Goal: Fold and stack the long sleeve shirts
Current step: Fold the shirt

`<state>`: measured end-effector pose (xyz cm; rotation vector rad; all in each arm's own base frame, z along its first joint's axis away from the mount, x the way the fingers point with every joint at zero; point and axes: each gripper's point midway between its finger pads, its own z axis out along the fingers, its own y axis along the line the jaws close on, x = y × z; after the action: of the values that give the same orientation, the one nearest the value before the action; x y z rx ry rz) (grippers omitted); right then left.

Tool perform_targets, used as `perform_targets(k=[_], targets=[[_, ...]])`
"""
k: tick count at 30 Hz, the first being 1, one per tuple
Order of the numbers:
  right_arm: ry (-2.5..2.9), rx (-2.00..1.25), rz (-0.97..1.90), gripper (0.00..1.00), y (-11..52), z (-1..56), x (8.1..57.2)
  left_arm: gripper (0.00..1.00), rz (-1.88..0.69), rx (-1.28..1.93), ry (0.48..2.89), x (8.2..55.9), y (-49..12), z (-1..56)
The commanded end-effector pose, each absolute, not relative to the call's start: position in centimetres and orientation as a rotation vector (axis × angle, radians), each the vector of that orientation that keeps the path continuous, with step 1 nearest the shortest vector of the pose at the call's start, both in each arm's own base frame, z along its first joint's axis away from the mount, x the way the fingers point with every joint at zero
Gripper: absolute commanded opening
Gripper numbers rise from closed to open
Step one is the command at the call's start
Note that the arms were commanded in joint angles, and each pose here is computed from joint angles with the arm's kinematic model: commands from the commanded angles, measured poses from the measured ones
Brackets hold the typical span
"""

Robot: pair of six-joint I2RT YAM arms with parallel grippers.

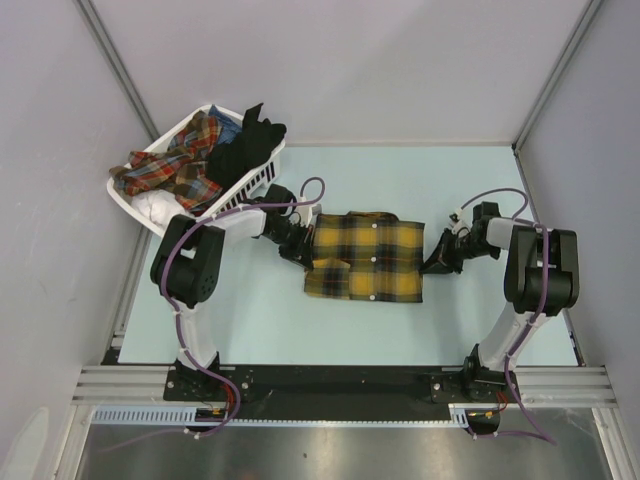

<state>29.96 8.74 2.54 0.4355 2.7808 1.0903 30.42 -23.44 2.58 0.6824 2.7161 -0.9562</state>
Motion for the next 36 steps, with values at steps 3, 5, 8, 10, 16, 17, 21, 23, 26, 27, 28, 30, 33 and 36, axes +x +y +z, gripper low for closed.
perform_targets(k=[3,5,8,10,16,17,21,23,26,27,28,30,33,36], targets=[[2.799,0.384,1.047,0.00,7.4,2.5,30.3,0.00,-0.907,0.675,2.660,31.8,-22.9,4.6],[2.808,0.378,1.051,0.00,7.7,2.3,30.1,0.00,-0.893,0.673,2.652,32.1,-22.8,4.8],[2.817,0.371,1.023,0.00,7.5,1.5,29.7,0.00,-0.871,0.669,2.645,32.3,-22.6,5.1],[2.837,0.378,0.997,0.00,7.0,0.7,29.6,0.00,-0.874,0.634,2.656,32.1,-22.6,5.1],[2.849,0.336,0.956,0.00,6.3,0.2,30.0,0.00,-0.856,0.625,2.660,32.2,-22.4,4.8],[2.845,0.322,0.952,0.00,6.4,0.4,30.2,0.00,-0.856,0.627,2.662,32.1,-22.5,4.6],[2.835,0.285,0.929,0.00,6.0,0.8,30.7,0.00,-0.835,0.618,2.670,32.2,-22.3,4.4],[2.809,0.238,0.916,0.03,5.7,2.1,31.8,0.03,-0.824,0.621,2.662,32.3,-22.1,4.9],[2.768,0.166,0.981,0.28,5.1,5.6,31.6,0.41,-0.947,0.669,2.558,32.2,-22.8,8.4],[2.753,0.152,1.013,0.38,4.7,7.5,31.5,0.51,-0.959,0.747,2.494,32.2,-23.1,9.7],[2.721,0.056,1.031,0.56,4.6,8.6,31.3,0.59,-1.004,0.781,2.444,31.9,-23.6,11.0],[2.646,-0.021,1.128,0.66,5.6,11.8,30.6,0.75,-1.035,0.859,2.347,31.3,-24.7,13.7],[2.478,-0.142,1.364,0.88,8.6,15.6,29.6,0.80,-1.146,0.959,2.281,29.1,-27.7,15.2],[2.438,-0.166,1.621,0.90,14.0,16.0,28.6,0.80,-1.305,0.916,2.302,27.9,-30.7,13.8]])
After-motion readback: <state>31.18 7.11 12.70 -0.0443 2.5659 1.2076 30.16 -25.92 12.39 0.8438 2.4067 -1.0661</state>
